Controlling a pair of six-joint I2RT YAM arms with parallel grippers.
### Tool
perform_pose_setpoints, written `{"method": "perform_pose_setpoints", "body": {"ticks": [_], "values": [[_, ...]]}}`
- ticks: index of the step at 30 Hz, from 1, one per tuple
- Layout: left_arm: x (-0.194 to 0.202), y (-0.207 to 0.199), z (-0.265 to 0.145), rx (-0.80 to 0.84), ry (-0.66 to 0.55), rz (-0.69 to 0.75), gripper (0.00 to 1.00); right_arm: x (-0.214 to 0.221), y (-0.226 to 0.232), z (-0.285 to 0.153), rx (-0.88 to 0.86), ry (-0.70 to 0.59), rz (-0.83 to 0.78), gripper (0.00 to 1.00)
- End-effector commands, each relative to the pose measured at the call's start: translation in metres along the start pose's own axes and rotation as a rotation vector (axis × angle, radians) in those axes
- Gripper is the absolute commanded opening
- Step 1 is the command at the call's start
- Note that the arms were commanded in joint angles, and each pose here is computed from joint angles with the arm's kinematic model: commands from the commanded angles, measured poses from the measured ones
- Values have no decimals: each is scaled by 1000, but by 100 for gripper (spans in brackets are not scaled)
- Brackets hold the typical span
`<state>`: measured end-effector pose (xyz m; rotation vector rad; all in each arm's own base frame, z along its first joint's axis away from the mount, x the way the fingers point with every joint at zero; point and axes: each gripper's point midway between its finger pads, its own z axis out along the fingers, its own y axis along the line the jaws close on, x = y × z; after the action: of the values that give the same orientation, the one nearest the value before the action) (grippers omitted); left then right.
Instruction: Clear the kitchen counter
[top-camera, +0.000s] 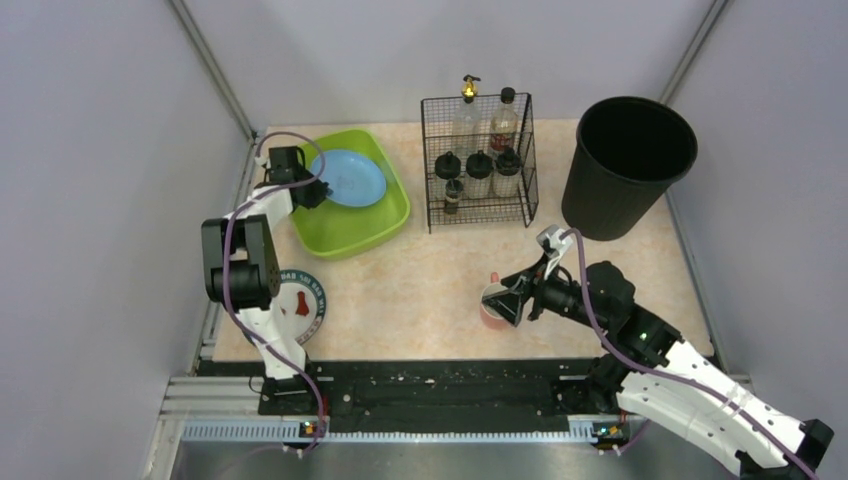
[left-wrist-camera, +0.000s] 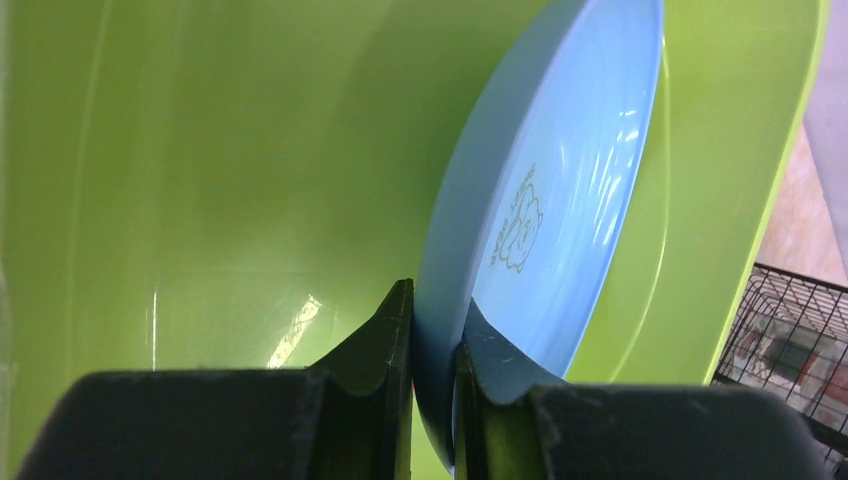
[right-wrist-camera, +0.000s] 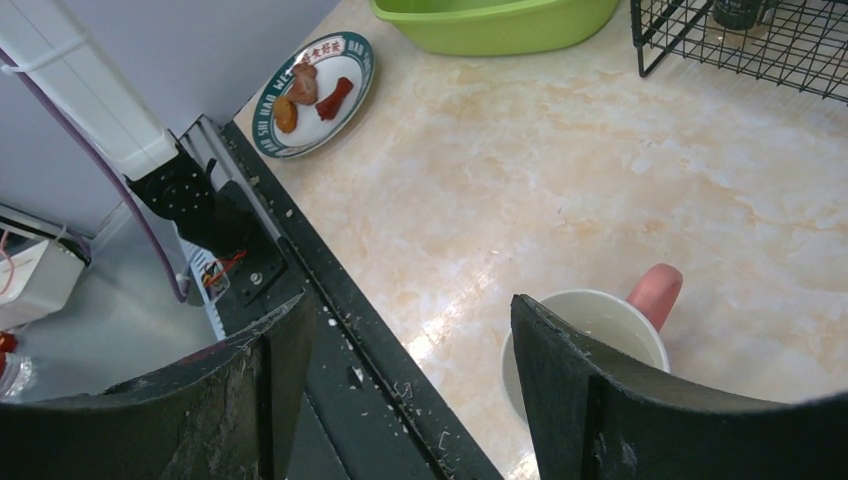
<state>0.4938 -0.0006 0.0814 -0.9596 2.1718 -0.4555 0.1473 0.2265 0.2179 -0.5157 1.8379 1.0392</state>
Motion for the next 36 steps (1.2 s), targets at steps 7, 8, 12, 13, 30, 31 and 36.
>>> {"method": "perform_pose_setpoints", "body": {"ticks": [7,8,12,13,30,31,36], "values": [[-22,-6,29,-13,-8,-41,3,3,-4,4,12,4,-19,70],[-21,-5,30,-19,-7,-40,6,3,-4,4,12,4,-19,70],[-20,-2,34,-30,0,-37,16,2,-4,3,14,0,-19,70],[-20,0,35,-34,2,-37,20,3,-4,3,16,2,-16,70],[-31,19,46,-86,45,-37,60,2,-2,-4,14,-6,3,70],[-32,20,46,-90,49,-33,62,3,-2,-4,14,-3,3,70],[-38,22,40,-111,54,-25,70,2,-1,-4,13,-6,9,70]]}}
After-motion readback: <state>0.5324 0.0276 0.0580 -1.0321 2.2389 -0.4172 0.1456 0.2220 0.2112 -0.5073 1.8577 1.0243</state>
